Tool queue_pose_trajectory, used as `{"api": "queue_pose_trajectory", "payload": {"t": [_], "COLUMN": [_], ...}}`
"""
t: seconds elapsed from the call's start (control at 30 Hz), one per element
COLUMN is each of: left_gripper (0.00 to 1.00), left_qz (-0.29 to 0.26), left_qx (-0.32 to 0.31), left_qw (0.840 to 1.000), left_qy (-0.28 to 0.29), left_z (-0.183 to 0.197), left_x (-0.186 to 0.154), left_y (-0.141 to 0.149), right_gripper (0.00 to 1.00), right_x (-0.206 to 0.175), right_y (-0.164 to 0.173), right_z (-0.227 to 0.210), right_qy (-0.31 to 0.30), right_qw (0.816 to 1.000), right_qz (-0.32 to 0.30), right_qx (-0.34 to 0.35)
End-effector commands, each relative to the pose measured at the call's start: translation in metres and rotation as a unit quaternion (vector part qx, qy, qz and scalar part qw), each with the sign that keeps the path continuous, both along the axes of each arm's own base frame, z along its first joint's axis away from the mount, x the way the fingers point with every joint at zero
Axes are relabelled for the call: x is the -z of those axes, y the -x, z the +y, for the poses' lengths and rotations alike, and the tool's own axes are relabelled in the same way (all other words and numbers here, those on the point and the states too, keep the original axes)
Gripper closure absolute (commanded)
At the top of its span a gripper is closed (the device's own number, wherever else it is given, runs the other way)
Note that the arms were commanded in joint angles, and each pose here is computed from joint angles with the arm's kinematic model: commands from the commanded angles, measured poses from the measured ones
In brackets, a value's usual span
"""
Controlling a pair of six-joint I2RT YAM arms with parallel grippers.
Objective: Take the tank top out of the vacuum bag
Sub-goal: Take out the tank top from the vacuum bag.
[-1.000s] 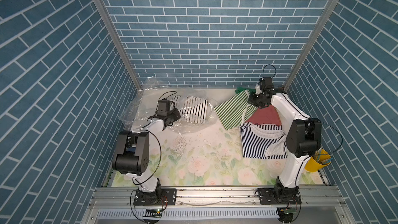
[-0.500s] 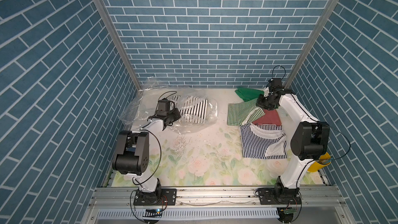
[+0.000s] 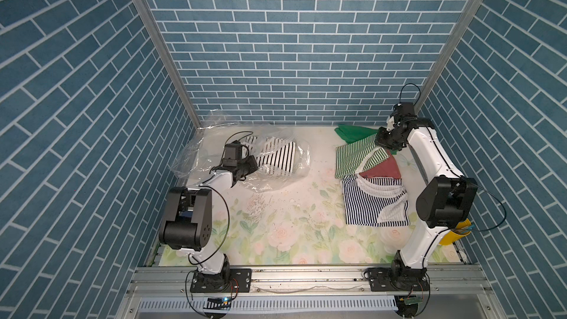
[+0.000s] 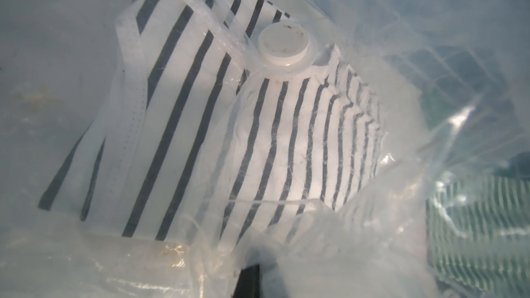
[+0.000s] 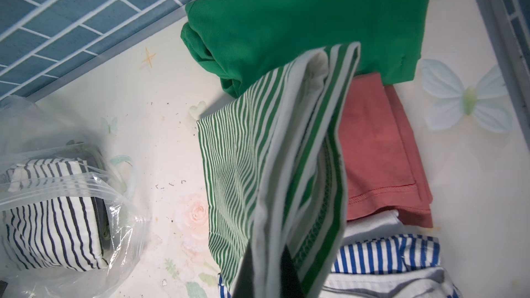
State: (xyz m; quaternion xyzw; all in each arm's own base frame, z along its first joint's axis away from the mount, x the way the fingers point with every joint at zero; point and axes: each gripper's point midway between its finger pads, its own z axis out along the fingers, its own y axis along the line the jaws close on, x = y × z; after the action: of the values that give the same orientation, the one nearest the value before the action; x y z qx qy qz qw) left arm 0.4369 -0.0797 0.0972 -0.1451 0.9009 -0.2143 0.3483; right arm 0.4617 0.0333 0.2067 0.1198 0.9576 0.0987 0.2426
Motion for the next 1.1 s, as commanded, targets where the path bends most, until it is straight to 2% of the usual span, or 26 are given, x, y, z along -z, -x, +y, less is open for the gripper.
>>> {"api": "queue_pose_trajectory", "payload": {"t": [0.0, 0.17, 0.43, 0.7, 0.87, 0.9, 0.97, 1.03, 1.07], "left_gripper": [1.00, 1.00, 1.00, 1.00, 1.00, 1.00, 1.00, 1.00, 1.00], "left_qz": [-0.016, -0.013, -0.013, -0.010, -0.009, -0.010, -0.009, -0.009, -0.008], "left_qx": [0.001, 0.003, 0.004, 0.007, 0.007, 0.007, 0.008, 0.008, 0.008], "left_qw": [1.000, 1.000, 1.000, 1.000, 1.000, 1.000, 1.000, 1.000, 1.000], "left_qy": [-0.007, -0.005, -0.003, 0.000, -0.001, 0.000, 0.000, 0.000, 0.001], "left_z": [0.005, 0.004, 0.003, 0.002, 0.002, 0.002, 0.002, 0.002, 0.002], "left_x": [-0.008, -0.006, -0.006, -0.005, -0.006, -0.006, -0.006, -0.005, -0.004], "left_y": [-0.002, 0.001, 0.002, 0.001, 0.001, 0.001, 0.002, 0.003, 0.004], "right_gripper": [1.00, 1.00, 1.00, 1.00, 1.00, 0.94, 0.73, 0.40, 0.31], "right_x": [-0.026, -0.029, 0.014, 0.056, 0.063, 0.062, 0.058, 0.050, 0.046], "right_y": [0.012, 0.011, 0.002, -0.006, -0.015, -0.016, -0.015, -0.011, -0.008], "right_z": [-0.022, -0.054, -0.064, -0.091, -0.101, -0.103, -0.109, -0.115, -0.115], "right_qy": [0.028, 0.055, 0.071, 0.145, 0.174, 0.182, 0.199, 0.209, 0.208], "right_qw": [1.000, 0.998, 0.997, 0.988, 0.983, 0.981, 0.978, 0.975, 0.974], "right_qz": [-0.012, -0.015, 0.012, 0.052, 0.054, 0.052, 0.051, 0.053, 0.054], "right_qx": [0.005, 0.024, 0.021, 0.030, 0.031, 0.032, 0.040, 0.059, 0.066]}}
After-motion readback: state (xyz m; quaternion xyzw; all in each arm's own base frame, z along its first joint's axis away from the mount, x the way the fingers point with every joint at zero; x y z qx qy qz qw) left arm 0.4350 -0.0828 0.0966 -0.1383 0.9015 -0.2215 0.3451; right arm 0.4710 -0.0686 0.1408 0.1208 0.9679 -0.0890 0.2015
